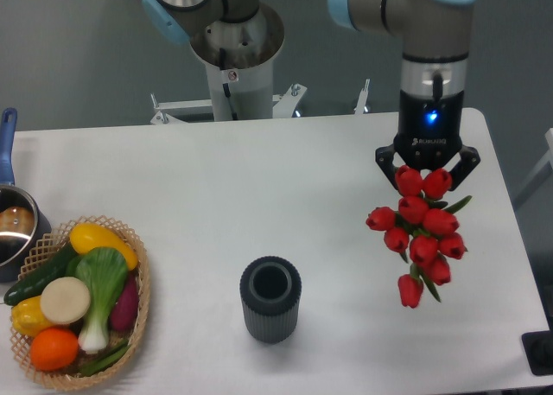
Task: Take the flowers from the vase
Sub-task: 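Lift the gripped tulips up out of the grey vase and away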
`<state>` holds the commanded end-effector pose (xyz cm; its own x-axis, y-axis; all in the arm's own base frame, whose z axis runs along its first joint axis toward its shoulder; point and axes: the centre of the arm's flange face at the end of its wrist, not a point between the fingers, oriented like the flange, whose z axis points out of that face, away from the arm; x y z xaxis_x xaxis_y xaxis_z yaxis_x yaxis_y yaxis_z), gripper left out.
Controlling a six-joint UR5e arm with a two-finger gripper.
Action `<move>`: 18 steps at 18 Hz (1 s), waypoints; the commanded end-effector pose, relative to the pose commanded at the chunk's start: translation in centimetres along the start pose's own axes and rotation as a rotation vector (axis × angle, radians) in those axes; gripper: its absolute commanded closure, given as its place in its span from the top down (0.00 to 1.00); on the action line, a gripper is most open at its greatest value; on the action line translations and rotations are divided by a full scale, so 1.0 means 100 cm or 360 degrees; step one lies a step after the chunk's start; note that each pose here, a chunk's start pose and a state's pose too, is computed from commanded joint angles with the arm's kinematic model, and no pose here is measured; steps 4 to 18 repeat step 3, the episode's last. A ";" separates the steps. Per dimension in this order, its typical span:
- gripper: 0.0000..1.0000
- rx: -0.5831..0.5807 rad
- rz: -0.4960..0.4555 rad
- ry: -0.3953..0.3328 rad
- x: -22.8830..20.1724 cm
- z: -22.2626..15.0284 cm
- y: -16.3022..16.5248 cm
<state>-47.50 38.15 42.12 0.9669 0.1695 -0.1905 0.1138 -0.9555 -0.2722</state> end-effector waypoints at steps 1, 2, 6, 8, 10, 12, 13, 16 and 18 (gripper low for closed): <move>0.00 -0.0074 0.0025 0.0025 0.006 0.006 0.002; 0.00 -0.0130 0.0044 0.0030 0.010 0.011 0.005; 0.00 -0.0162 0.0061 0.0025 0.014 0.015 0.004; 0.00 -0.0162 0.0061 0.0025 0.014 0.015 0.004; 0.00 -0.0162 0.0061 0.0025 0.014 0.015 0.004; 0.00 -0.0162 0.0061 0.0025 0.014 0.015 0.004; 0.00 -0.0162 0.0061 0.0025 0.014 0.015 0.004; 0.00 -0.0162 0.0061 0.0025 0.014 0.015 0.004; 0.00 -0.0162 0.0061 0.0025 0.014 0.015 0.004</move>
